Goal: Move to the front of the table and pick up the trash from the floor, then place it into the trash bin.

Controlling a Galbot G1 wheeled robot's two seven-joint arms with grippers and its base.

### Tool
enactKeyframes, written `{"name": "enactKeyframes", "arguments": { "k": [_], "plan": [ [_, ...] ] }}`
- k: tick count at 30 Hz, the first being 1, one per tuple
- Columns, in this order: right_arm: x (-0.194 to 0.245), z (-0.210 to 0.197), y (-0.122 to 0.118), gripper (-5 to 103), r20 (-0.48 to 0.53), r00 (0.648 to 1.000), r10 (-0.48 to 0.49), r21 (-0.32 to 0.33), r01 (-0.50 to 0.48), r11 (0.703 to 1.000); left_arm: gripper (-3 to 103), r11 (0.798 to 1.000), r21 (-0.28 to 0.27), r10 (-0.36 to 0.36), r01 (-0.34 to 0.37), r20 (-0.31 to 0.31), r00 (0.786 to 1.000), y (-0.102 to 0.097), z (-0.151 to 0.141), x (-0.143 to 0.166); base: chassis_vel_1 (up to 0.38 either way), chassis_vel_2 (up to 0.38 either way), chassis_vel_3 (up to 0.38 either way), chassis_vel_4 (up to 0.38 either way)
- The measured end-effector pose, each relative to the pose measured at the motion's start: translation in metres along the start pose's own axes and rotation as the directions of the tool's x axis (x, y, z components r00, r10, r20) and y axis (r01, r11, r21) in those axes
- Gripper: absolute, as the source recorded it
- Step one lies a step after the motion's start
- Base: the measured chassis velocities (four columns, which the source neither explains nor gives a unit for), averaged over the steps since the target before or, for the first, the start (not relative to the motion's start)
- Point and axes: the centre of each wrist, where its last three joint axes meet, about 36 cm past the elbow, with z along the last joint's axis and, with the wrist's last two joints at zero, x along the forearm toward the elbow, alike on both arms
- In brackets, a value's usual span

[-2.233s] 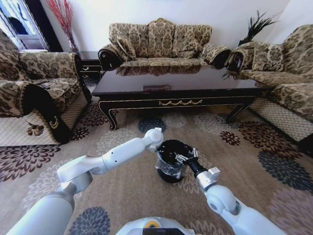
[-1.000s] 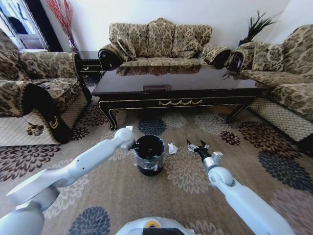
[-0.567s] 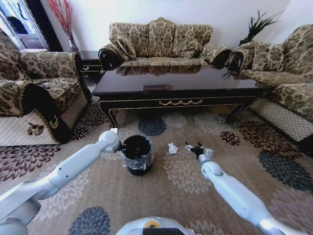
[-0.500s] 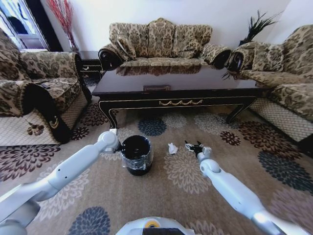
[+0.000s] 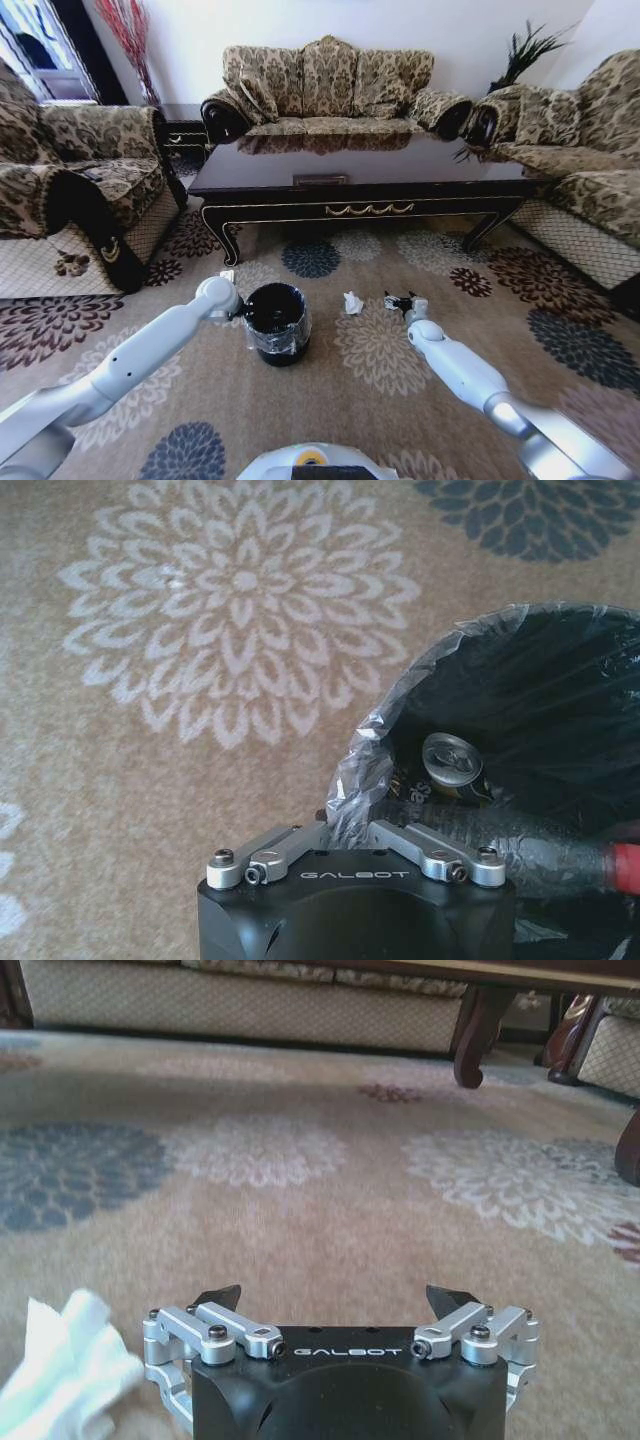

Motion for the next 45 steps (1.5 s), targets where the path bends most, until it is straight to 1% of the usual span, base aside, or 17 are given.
{"name": "enactKeyframes", "arguments": {
  "k": [5, 8, 10, 11, 14, 15, 17, 24, 30, 33, 39, 42, 45],
  "plan": [
    [-0.010, 0.014, 0.006, 100, -0.032, 0.999, -0.001, 0.001, 0.001, 1.000, 0, 1.000, 0.000, 0.002, -0.002, 0.004, 1.000, 0.003, 0.002, 0.003, 0.000, 0.000, 0.000, 0.000],
    [-0.018, 0.022, 0.019, 100, -0.050, 0.999, -0.016, 0.004, 0.016, 1.000, 0, 1.000, -0.003, 0.007, -0.007, 0.006, 1.000, 0.002, 0.003, 0.005, 0.000, 0.000, 0.000, 0.000],
    [-0.019, 0.023, 0.021, 100, -0.053, 0.998, -0.017, 0.004, 0.018, 1.000, 0, 1.000, -0.003, 0.007, -0.007, 0.006, 1.000, 0.002, 0.003, 0.005, 0.000, 0.000, 0.000, 0.000],
    [-0.022, 0.027, 0.028, 100, -0.060, 0.998, -0.024, 0.007, 0.024, 1.000, 0, 1.000, -0.004, 0.009, -0.009, 0.006, 1.000, 0.002, 0.003, 0.005, 0.000, 0.000, 0.000, 0.000],
    [-0.025, 0.030, 0.032, 100, -0.068, 0.997, -0.029, 0.007, 0.030, 1.000, 0, 1.000, -0.004, 0.013, -0.013, 0.006, 1.000, 0.001, 0.003, 0.004, 0.000, 0.000, 0.000, 0.000],
    [-0.029, 0.032, 0.038, 100, -0.070, 0.997, -0.029, 0.002, 0.029, 1.000, 0, 1.000, -0.005, 0.020, -0.020, 0.006, 1.000, 0.000, 0.005, 0.004, 0.000, 0.000, 0.000, 0.000],
    [-0.033, 0.033, 0.042, 100, -0.076, 0.997, -0.021, -0.006, 0.021, 1.000, 0, 1.000, -0.004, 0.025, -0.025, 0.006, 1.000, 0.000, 0.005, 0.002, 0.000, 0.000, 0.000, 0.000],
    [-0.038, 0.033, 0.036, 100, -0.072, 0.997, 0.004, -0.007, -0.005, 1.000, 0, 0.999, 0.001, 0.038, -0.038, 0.020, 0.999, 0.002, 0.008, 0.001, 0.000, 0.000, 0.000, 0.000],
    [-0.039, 0.032, 0.021, 100, -0.065, 0.997, 0.047, 0.004, -0.047, 0.999, 0, 0.999, 0.001, 0.047, -0.047, 0.037, 0.998, 0.004, 0.009, -0.004, 0.000, 0.000, 0.000, 0.000],
    [-0.038, 0.036, 0.016, 100, -0.073, 0.996, 0.059, 0.008, -0.058, 0.998, 0, 0.999, 0.001, 0.049, -0.049, 0.040, 0.998, 0.003, 0.010, -0.005, 0.000, 0.000, 0.000, 0.000],
    [-0.036, 0.042, 0.015, 100, -0.050, 0.997, 0.055, 0.009, -0.055, 0.998, 0, 0.999, 0.000, 0.050, -0.050, 0.043, 0.998, 0.004, 0.010, -0.006, 0.000, 0.000, 0.000, 0.000],
    [-0.036, 0.041, 0.016, 100, -0.019, 0.999, 0.050, -0.002, -0.050, 0.999, 0, 0.999, -0.001, 0.051, -0.051, 0.045, 0.998, 0.004, 0.010, -0.007, 0.000, 0.000, 0.000, 0.000],
    [-0.036, 0.042, 0.015, 100, -0.007, 0.999, 0.039, 0.004, -0.039, 0.999, 0, 0.998, -0.001, 0.055, -0.055, 0.046, 0.997, 0.002, 0.010, -0.006, 0.000, 0.000, 0.000, 0.000]
  ]
}}
